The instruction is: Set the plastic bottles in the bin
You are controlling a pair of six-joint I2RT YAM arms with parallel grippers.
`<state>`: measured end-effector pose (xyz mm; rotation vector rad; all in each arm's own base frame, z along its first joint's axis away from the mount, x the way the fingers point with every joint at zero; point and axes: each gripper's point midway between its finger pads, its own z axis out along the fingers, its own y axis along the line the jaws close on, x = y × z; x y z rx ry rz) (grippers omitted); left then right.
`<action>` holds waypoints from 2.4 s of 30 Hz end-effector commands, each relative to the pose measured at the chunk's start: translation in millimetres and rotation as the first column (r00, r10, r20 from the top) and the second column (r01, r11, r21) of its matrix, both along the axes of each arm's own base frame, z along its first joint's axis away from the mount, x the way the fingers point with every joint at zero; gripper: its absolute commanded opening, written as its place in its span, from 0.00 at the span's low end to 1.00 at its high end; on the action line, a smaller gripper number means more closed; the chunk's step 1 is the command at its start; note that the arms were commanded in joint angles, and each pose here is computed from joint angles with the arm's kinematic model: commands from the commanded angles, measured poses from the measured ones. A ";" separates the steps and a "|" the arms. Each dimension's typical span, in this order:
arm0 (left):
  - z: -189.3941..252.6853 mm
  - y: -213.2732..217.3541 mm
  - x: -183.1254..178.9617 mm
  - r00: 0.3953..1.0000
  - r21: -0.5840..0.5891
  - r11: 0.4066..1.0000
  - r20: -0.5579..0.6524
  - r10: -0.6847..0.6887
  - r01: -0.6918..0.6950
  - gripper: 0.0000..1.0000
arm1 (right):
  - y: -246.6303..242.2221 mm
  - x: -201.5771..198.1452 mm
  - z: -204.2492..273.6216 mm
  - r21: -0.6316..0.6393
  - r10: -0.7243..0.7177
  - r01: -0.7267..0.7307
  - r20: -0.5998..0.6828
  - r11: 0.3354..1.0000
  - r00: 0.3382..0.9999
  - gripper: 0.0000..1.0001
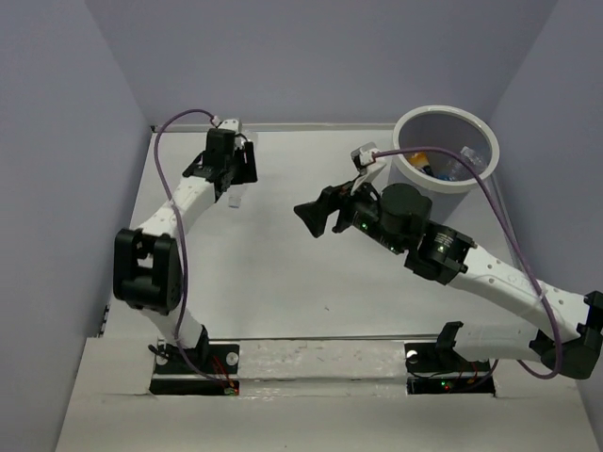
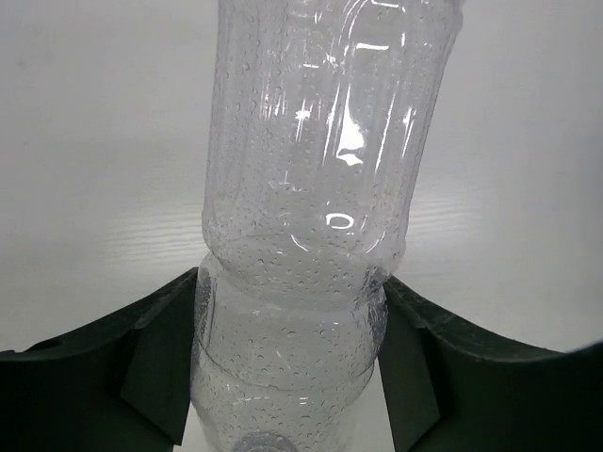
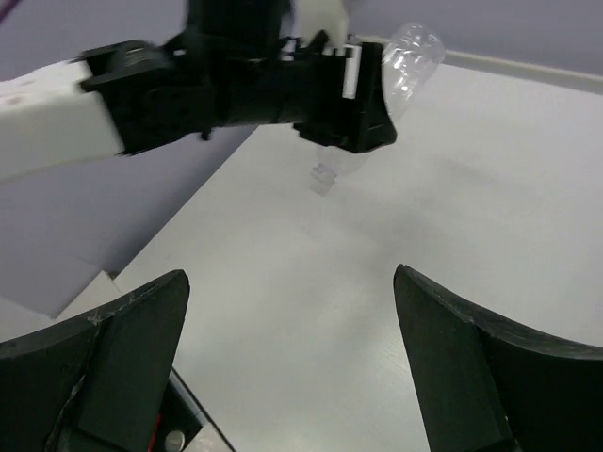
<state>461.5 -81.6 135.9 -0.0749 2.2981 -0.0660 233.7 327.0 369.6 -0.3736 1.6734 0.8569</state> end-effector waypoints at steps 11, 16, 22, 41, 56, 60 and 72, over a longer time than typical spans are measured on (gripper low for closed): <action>154.4 -178.5 -201.8 0.749 -0.488 0.580 0.528 -0.400 0.653 0.59 | -45.8 27.6 33.1 0.179 -0.070 0.074 -0.027 0.981 0.997 1.00; 169.4 -202.4 -236.9 0.685 -0.487 0.486 0.582 -0.439 0.725 0.60 | -32.4 30.7 11.6 0.161 -0.038 0.052 -0.085 0.986 0.996 1.00; 194.5 -209.9 -252.7 0.639 -0.476 0.435 0.645 -0.418 0.765 0.60 | -38.0 39.1 -11.5 0.145 -0.105 0.126 -0.145 0.981 0.984 1.00; 212.6 -170.9 -252.7 0.717 -0.434 0.618 0.614 -0.329 0.655 0.99 | -136.0 72.9 92.9 0.231 -0.451 0.417 0.118 0.879 0.885 0.35; 176.7 -45.7 -285.4 0.774 -0.422 0.809 0.631 -0.062 0.409 0.99 | -370.3 172.8 116.8 0.121 -0.929 0.931 0.183 0.346 0.321 0.31; 182.9 -31.5 -292.6 0.756 -0.447 0.801 0.654 -0.011 0.399 0.99 | -360.9 210.3 60.7 0.088 -0.921 0.919 0.113 0.384 0.373 0.34; 182.9 -40.0 -295.3 0.751 -0.434 0.787 0.659 -0.055 0.438 0.99 | -339.9 192.7 96.9 0.203 -0.875 0.851 0.089 0.484 0.476 0.99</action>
